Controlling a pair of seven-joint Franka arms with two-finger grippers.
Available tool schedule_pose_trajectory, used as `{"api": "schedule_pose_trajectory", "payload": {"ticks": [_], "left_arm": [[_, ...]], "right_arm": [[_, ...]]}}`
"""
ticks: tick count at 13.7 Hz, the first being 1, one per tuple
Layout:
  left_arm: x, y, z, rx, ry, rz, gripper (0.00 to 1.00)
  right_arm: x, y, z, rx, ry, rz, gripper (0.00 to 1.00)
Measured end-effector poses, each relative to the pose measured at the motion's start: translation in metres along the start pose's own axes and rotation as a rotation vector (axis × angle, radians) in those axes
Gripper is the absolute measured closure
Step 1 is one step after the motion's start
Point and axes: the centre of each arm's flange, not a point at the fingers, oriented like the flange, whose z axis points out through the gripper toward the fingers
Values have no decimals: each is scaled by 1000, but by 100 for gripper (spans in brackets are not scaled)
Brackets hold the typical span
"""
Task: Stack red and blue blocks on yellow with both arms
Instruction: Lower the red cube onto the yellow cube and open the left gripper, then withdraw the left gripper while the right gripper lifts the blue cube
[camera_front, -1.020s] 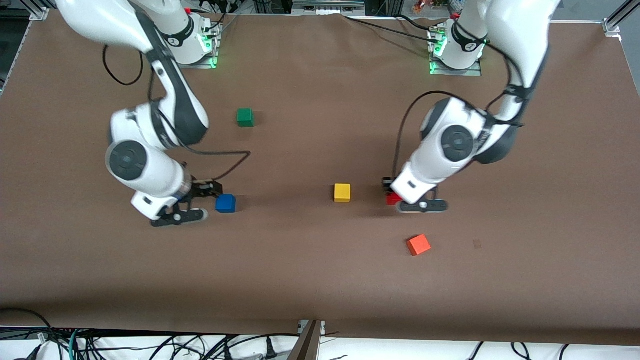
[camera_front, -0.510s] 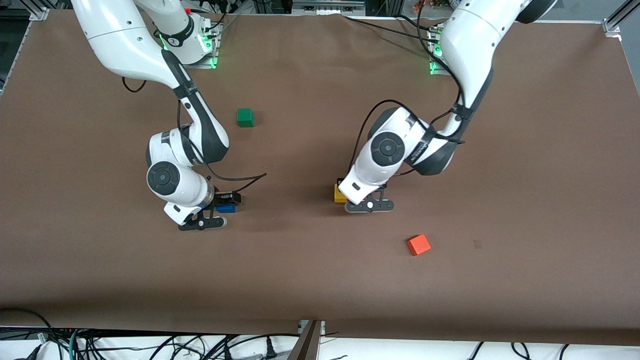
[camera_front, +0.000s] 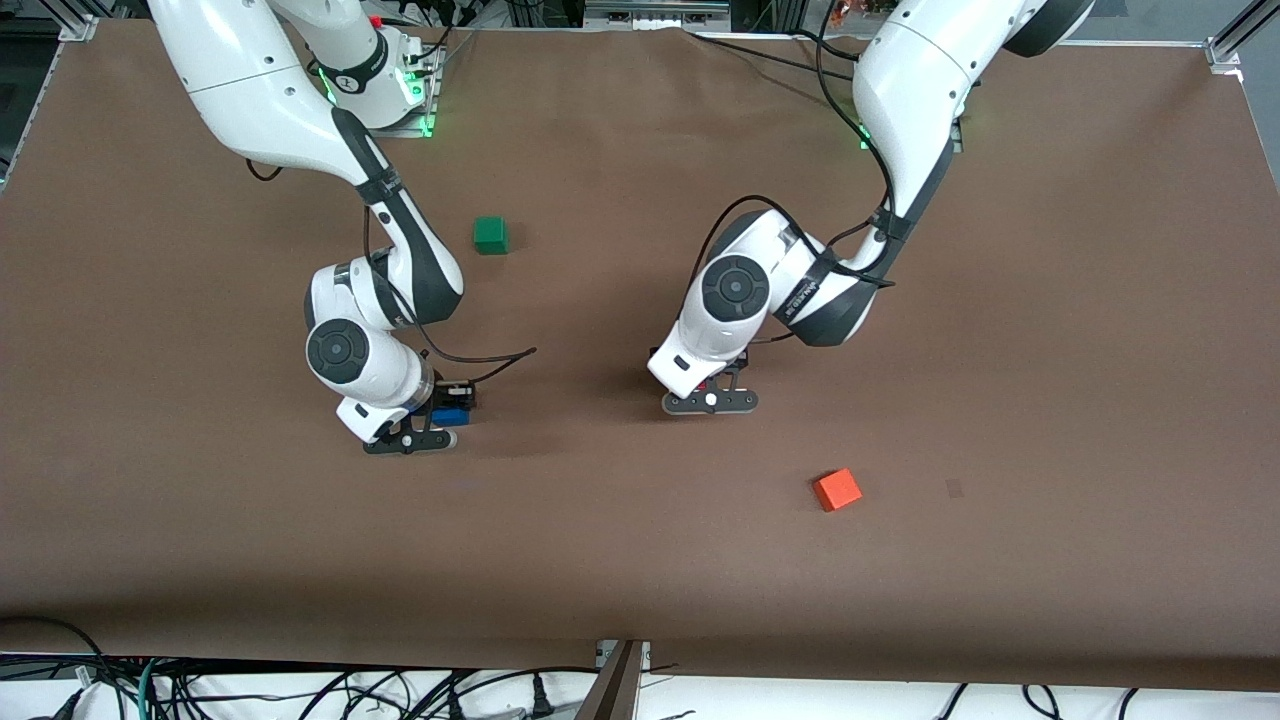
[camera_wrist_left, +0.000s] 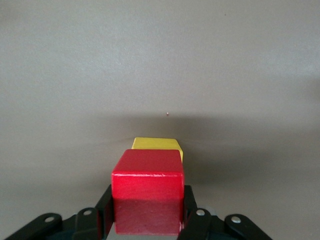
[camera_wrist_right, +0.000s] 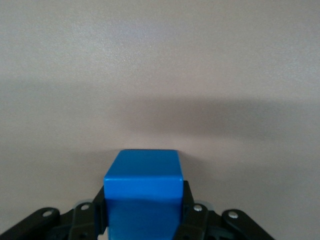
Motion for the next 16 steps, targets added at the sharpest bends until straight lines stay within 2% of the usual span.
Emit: {"api": "schedule_pose_trajectory", "payload": {"ticks": [2, 3, 5, 7, 8, 10, 12, 16], "left_arm": [[-2, 2, 2, 8, 0, -5, 44], [-1, 0, 2, 9, 1, -8, 41], [8, -3, -7, 2, 19, -21, 23], [27, -14, -39, 0, 39, -51, 3], [39, -26, -64, 0, 53, -75, 0], [63, -65, -133, -13, 102, -124, 0], [73, -119, -202, 12, 126, -137, 0], [66, -229, -299, 75, 76, -63, 0]], "right_arm": [[1, -1, -18, -3, -18, -3, 44], [3, -3, -36, -4, -23, -5, 44], [4, -6, -83, -4, -23, -10, 44], [-2, -7, -130, -6, -29, -15, 44], [-7, -7, -151, -9, -38, -17, 44], [-17, -8, -192, -14, -61, -20, 44], [-23, -10, -230, -18, -78, -25, 44], [-34, -51, -277, -8, -71, -50, 44]]}}
